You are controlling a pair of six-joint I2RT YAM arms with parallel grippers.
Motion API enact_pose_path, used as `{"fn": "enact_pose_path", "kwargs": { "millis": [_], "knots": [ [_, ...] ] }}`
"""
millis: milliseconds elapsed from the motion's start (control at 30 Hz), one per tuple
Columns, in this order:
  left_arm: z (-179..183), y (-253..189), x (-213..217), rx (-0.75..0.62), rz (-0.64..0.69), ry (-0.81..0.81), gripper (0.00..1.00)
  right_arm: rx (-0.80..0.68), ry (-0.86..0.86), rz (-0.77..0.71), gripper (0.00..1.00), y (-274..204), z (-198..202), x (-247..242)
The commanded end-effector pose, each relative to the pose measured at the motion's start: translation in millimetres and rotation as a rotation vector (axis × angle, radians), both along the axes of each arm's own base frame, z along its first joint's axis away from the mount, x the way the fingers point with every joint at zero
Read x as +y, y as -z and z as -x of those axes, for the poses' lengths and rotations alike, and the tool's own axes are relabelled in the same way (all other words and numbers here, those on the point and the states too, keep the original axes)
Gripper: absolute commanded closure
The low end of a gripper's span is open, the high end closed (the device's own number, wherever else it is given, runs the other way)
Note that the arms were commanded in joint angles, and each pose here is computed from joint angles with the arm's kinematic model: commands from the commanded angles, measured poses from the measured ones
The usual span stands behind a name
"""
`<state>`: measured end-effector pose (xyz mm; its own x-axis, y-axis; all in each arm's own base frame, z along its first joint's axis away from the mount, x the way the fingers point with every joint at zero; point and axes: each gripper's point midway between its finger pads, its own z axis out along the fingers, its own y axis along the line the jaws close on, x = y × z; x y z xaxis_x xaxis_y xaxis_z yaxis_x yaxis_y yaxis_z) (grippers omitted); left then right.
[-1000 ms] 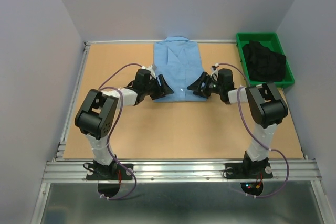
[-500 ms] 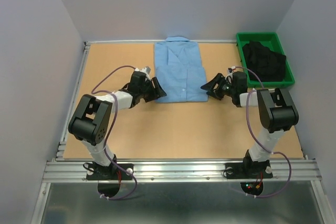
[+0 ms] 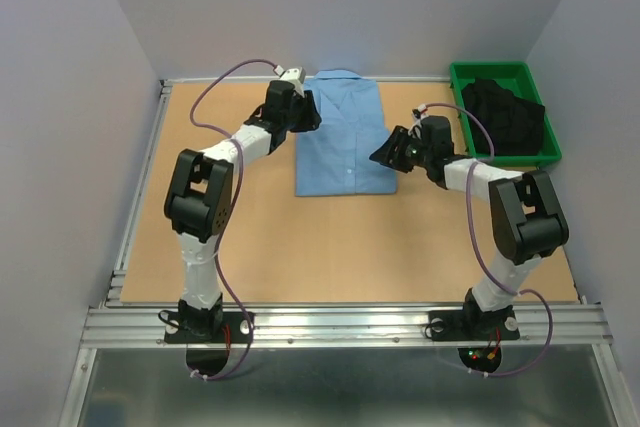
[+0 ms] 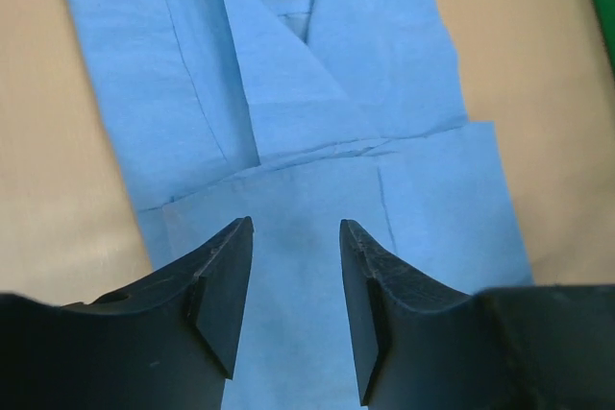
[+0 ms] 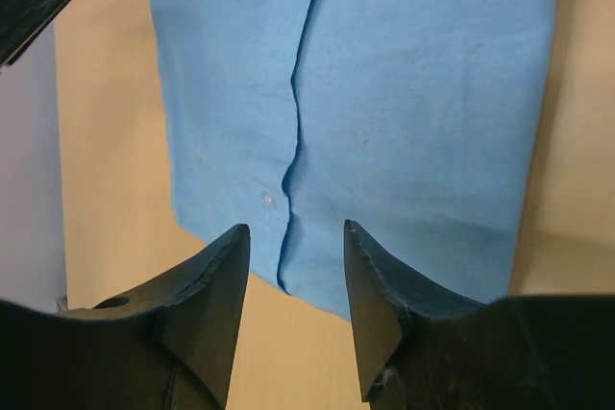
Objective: Fold and stack the long sleeve shirts
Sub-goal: Fold the shirt
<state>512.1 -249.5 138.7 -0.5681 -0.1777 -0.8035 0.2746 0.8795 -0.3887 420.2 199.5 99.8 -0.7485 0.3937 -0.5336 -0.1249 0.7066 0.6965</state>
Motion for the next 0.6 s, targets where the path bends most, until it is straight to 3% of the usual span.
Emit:
{"fn": "enact_pose_path", "kwargs": {
  "millis": [0,200,400,433,533,567],
  "knots": [
    [-14,30,-1,0.031,-0.071,0.022,0.49,-0.047,-0.010,0.021,0.51,-20,-7,8],
    [-9,83,19,0.177,-0.125,-0.056,0.50,-0.022,-0.020,0.031,0.51,-10,2,11],
    [23,119,49,0.311,-0.164,-0.127,0.51,-0.008,0.005,0.084,0.51,1,6,1],
    [59,128,75,0.402,-0.183,-0.183,0.52,0.028,0.012,0.105,0.50,17,14,-3],
    [76,129,85,0.438,-0.153,-0.225,0.53,0.033,0.001,0.120,0.50,21,17,0],
    [97,131,92,0.470,-0.141,-0.240,0.53,0.048,-0.012,0.132,0.50,27,20,3]
  ]
}}
